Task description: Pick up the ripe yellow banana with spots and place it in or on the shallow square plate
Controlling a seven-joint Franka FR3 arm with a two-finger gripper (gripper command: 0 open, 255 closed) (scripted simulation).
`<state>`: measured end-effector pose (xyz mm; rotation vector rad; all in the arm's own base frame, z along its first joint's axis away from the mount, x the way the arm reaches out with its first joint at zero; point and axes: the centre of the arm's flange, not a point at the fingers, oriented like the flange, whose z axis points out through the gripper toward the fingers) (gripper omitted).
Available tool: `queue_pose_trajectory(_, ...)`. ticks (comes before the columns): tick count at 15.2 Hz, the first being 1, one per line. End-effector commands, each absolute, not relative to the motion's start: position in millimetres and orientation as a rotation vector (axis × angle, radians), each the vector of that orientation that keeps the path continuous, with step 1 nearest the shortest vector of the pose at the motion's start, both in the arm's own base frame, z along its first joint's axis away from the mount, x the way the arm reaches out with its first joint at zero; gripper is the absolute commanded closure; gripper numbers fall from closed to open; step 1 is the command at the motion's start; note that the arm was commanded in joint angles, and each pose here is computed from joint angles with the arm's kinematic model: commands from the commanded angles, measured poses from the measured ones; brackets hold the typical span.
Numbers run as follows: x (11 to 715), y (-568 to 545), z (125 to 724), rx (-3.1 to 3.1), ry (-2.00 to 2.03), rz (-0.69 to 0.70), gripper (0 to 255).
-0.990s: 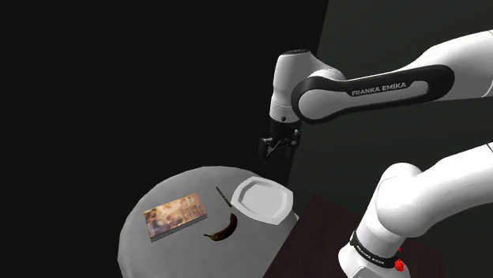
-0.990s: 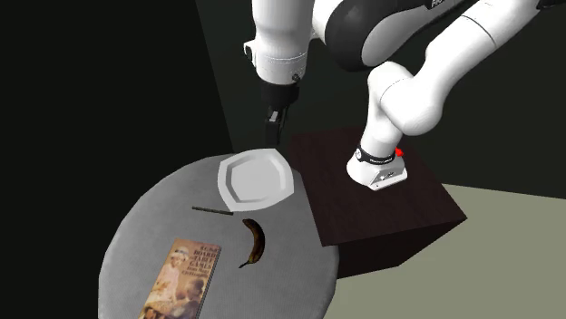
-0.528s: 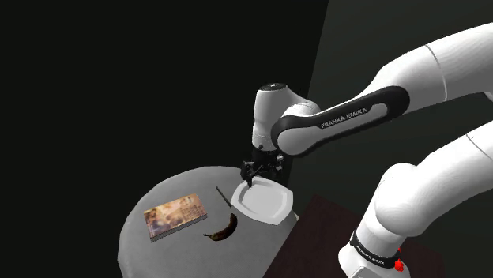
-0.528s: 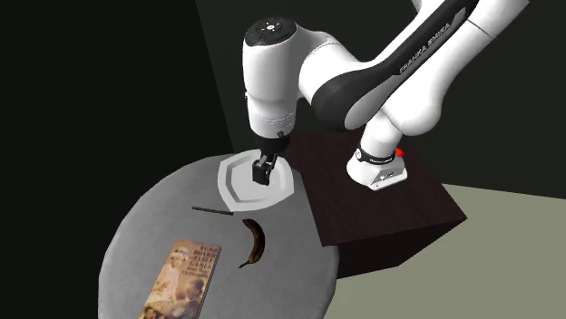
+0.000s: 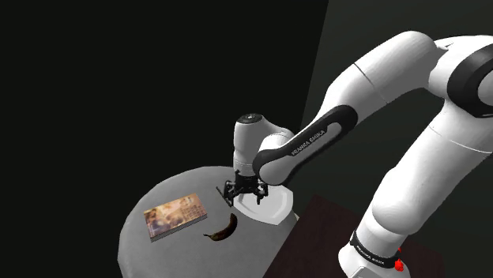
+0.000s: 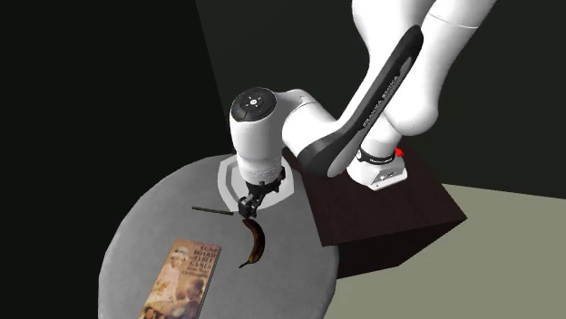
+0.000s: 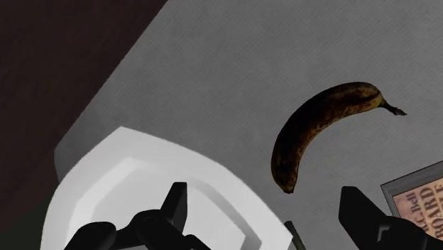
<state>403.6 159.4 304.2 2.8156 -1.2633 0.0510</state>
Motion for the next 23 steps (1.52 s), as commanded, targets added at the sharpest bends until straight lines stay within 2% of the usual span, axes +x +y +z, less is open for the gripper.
queue_pose_trajectory(1, 416, 168, 281, 2.78, -1.357, 0.049, 0)
queue_pose_trajectory(6, 445, 187, 228, 2.685, -1.555, 0.045, 0)
queue_pose_trajectory(13, 445, 185, 191, 2.685, -1.555, 0.045, 0)
queue_pose_trajectory(21, 445, 185, 188, 2.684, -1.555, 0.045, 0)
queue_pose_trajectory(22, 445, 185, 188, 2.684, -1.555, 0.045, 255)
queue_pose_trajectory(23, 445, 185, 188, 2.684, -1.555, 0.045, 255)
